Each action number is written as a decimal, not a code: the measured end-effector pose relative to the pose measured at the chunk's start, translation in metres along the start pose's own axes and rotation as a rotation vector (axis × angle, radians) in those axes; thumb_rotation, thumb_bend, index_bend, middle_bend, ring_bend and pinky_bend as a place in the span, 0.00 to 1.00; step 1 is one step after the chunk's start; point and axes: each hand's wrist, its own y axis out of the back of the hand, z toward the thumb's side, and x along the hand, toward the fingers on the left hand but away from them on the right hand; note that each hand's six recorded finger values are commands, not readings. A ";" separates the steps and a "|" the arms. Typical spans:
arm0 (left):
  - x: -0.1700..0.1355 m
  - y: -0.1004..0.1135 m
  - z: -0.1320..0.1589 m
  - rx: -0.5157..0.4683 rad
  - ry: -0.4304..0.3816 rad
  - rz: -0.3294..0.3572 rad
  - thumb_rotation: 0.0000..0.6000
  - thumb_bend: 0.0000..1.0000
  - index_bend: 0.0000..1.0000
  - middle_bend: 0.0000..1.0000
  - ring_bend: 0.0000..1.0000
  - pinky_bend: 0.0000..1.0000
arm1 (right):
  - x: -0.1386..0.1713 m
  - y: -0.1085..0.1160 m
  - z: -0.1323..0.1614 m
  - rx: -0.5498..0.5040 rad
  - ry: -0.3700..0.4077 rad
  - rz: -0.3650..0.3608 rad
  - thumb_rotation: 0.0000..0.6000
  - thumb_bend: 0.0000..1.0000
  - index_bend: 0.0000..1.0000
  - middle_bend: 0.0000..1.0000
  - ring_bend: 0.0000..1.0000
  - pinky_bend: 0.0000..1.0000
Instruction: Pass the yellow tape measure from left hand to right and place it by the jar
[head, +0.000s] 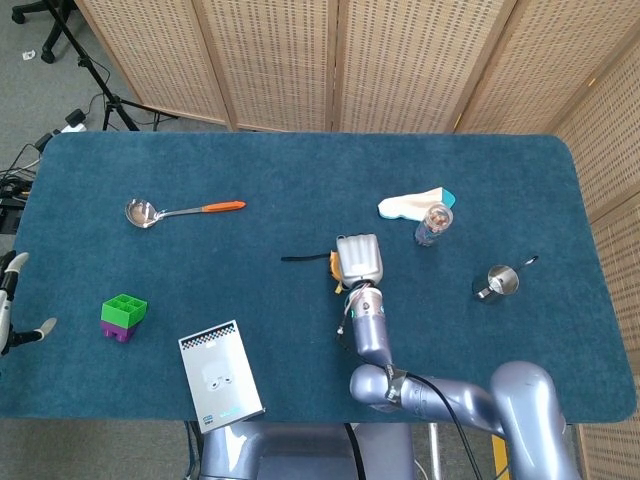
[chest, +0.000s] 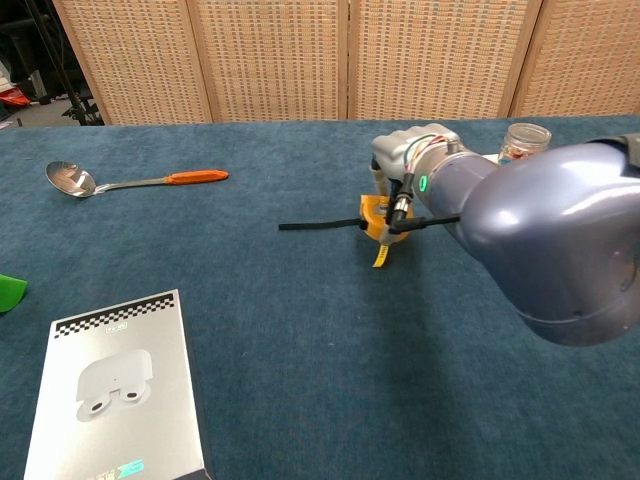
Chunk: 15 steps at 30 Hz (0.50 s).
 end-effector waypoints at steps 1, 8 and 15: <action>0.000 0.000 0.000 0.001 -0.001 0.000 1.00 0.21 0.05 0.00 0.00 0.00 | 0.000 -0.001 -0.004 -0.003 -0.004 0.004 1.00 0.21 0.65 0.50 0.43 0.43; -0.001 -0.003 0.003 0.009 -0.008 -0.006 1.00 0.21 0.05 0.00 0.00 0.00 | 0.001 -0.012 -0.032 -0.006 -0.036 0.030 1.00 0.21 0.65 0.50 0.43 0.43; -0.001 -0.005 0.004 0.017 -0.009 -0.011 1.00 0.21 0.05 0.00 0.00 0.00 | 0.001 -0.019 -0.054 -0.007 -0.071 0.047 1.00 0.21 0.65 0.50 0.43 0.43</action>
